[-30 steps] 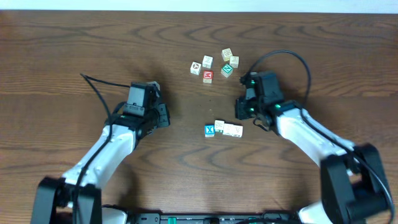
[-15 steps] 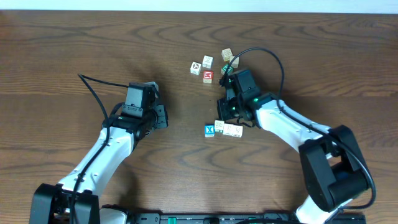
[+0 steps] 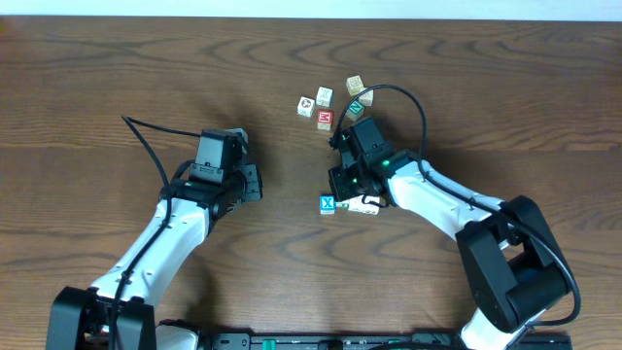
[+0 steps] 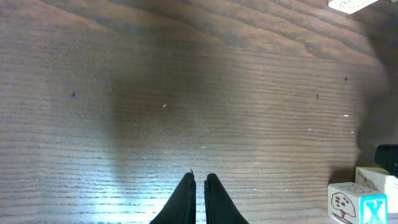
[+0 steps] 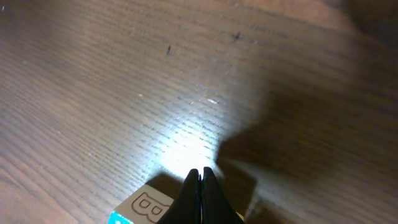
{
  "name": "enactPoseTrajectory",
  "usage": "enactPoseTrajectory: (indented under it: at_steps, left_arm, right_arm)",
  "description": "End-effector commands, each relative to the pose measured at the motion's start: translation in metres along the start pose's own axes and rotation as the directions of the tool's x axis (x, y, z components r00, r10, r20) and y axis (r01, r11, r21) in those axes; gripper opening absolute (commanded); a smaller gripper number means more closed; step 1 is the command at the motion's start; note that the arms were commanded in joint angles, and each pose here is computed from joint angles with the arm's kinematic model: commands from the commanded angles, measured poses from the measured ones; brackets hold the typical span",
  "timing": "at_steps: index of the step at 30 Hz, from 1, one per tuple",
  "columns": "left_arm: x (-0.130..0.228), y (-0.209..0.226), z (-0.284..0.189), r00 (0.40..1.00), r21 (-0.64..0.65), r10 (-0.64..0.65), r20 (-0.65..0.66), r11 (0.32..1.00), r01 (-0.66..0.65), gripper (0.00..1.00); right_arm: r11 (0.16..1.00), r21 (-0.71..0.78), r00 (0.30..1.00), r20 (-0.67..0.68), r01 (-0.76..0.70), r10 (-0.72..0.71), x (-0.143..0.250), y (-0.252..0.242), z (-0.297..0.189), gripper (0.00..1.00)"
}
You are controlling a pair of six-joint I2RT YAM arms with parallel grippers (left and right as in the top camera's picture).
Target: Lift 4 blocks
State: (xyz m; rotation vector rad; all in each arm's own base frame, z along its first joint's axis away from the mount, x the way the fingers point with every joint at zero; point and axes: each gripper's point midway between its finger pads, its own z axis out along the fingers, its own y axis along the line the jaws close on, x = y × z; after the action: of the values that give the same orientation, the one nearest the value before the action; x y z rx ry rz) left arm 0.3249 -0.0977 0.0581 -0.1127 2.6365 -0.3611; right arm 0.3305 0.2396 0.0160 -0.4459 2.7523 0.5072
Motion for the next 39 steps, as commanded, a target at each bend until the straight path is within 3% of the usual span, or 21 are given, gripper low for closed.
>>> enactPoseTrajectory:
  at_steps: [1,19,29,39]
  left_arm:
    - [-0.011,0.0,-0.005,1.0,-0.008,0.018,0.025,1.0,-0.018,0.08]
    - [-0.01,0.0,-0.005,1.0,-0.009,0.017,0.022,1.0,-0.017,0.08]
    - [-0.005,0.002,-0.005,1.0,-0.015,0.015,0.004,1.0,-0.015,0.08]
    - [-0.006,0.001,-0.005,1.0,-0.014,0.015,0.006,1.0,-0.015,0.08]
  right_arm:
    - [1.0,-0.006,1.0,-0.007,-0.003,0.003,0.0,0.005,0.0,0.01]
    - [1.0,0.005,0.999,-0.046,-0.011,0.011,0.01,0.003,-0.001,0.01]
    - [0.993,0.081,0.996,0.056,-0.08,0.076,-0.02,-0.03,-0.009,0.01]
    - [0.988,0.105,0.993,-0.012,-0.113,0.115,-0.003,-0.043,-0.011,0.01]
